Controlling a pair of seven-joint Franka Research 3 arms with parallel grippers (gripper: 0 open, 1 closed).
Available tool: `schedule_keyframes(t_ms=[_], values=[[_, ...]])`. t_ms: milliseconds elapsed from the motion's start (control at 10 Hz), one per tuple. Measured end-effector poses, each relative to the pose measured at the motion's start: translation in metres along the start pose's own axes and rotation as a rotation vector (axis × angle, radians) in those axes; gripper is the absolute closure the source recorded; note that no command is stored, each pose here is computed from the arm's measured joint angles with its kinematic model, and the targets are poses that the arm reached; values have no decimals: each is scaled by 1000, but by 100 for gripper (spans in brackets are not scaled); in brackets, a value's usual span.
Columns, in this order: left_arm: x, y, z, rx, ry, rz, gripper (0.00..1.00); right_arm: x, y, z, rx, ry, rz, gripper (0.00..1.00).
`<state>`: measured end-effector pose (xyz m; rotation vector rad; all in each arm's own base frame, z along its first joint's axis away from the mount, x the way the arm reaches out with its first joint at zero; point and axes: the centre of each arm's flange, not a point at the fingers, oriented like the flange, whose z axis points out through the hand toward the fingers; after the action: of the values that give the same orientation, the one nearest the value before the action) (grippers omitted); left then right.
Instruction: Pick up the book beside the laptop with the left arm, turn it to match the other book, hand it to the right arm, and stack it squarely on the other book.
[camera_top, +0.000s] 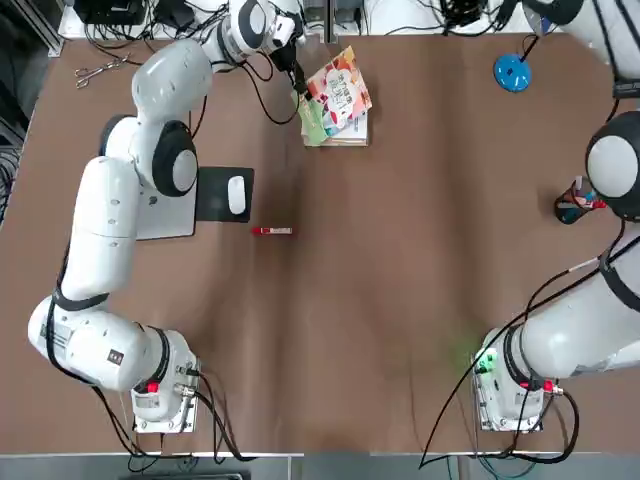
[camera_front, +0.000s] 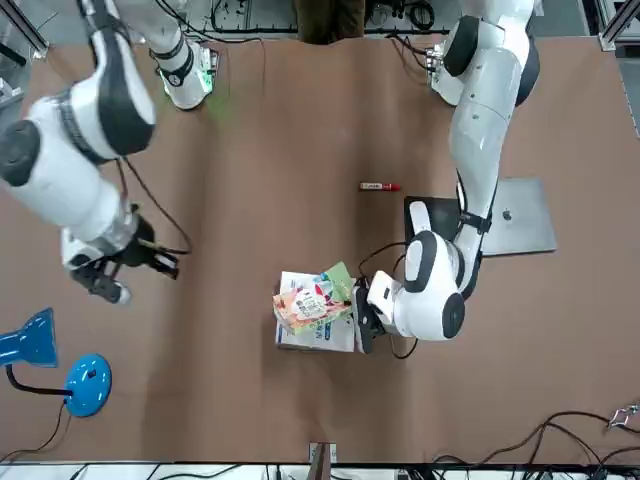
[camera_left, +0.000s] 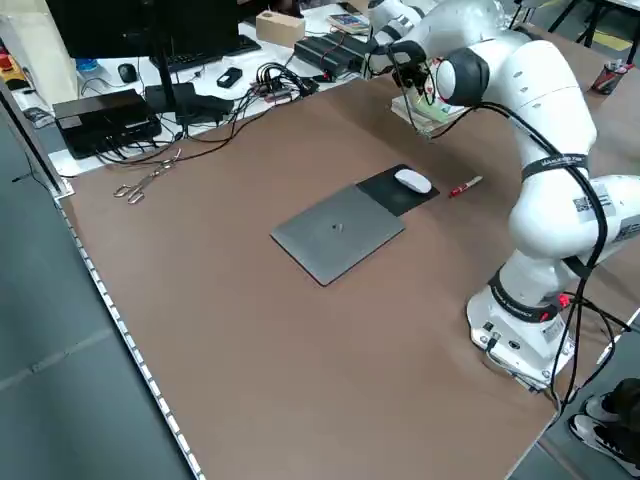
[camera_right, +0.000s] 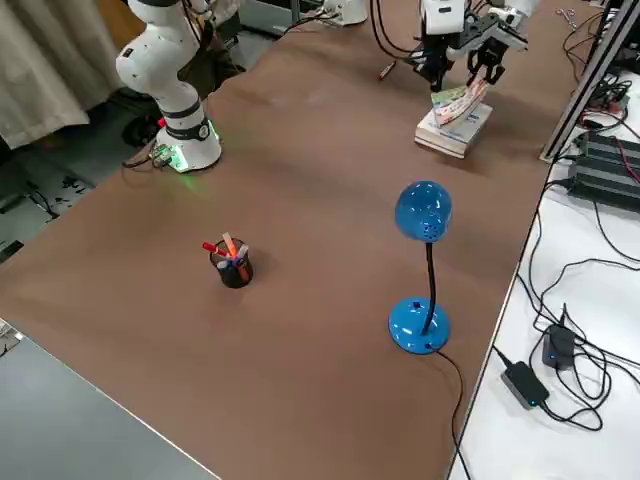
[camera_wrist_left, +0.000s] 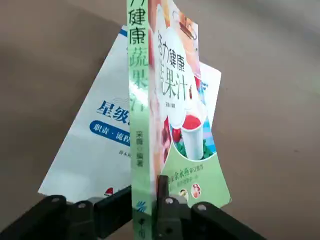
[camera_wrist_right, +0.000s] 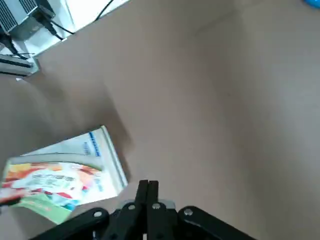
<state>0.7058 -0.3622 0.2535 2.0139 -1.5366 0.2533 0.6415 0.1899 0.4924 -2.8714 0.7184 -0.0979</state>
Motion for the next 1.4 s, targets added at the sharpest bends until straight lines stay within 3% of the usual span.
schedule_keyframes(t_ms=[100, 400, 500, 700, 1100, 1400], values=[[1, 1, 0, 2, 0, 2, 81, -13, -16, 12, 11, 6, 70, 100], [1, -1, -1, 10, 0, -3, 36, -28, -44, 53, 49, 26, 118, 100], [0, -1, -2, 11, -1, -5, 26, -26, -47, 66, 64, 33, 163, 100], [0, -2, -3, 22, -19, 5, 19, -47, -72, 95, 100, 36, 255, 99], [15, 11, -11, 43, -67, -29, 20, -88, -113, 161, 185, 31, 435, 99], [12, 22, -82, 31, -138, -338, 19, -112, -131, 206, 234, 28, 458, 96]])
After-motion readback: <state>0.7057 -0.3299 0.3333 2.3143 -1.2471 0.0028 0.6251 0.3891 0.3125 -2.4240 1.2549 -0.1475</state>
